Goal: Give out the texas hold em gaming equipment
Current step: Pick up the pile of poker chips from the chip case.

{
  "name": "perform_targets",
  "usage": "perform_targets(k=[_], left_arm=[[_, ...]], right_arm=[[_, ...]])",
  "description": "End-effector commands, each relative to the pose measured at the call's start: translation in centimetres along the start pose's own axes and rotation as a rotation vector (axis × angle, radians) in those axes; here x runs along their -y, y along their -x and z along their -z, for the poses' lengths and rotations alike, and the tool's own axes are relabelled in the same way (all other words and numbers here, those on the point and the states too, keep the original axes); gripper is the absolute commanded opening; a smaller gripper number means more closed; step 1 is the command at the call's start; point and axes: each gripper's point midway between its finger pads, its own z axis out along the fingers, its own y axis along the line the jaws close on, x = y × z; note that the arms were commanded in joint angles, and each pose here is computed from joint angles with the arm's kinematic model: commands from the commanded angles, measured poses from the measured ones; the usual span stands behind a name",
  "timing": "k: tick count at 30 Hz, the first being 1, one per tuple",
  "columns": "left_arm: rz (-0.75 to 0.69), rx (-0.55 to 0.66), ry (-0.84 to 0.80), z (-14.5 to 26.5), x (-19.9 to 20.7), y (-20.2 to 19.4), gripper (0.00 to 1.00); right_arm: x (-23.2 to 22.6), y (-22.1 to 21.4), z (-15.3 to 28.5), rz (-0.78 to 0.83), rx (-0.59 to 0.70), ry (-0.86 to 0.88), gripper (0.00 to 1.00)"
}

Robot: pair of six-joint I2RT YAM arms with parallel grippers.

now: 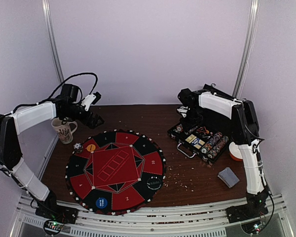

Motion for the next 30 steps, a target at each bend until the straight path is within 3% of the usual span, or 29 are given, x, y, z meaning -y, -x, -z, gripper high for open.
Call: perform_targets(k=[1, 19, 30], left_arm=[[-0.031, 0.034, 0.012, -0.1, -0.3, 1.2, 0.98], [-0.020, 0.013, 0.005, -0.5, -0.3, 0.7, 0.98], [-0.020, 0.009, 0.013, -0.5, -0.4, 0.7, 0.98]], right_arm=[[-1.6, -1.4, 0.0, 0.035, -0.050, 0.002, 0.43], [3.2, -0.1, 0.4, -0.038, -0.023, -0.207, 0.44], [4.4, 0.8, 1.3, -0.076, 0.011, -0.210, 0.44]])
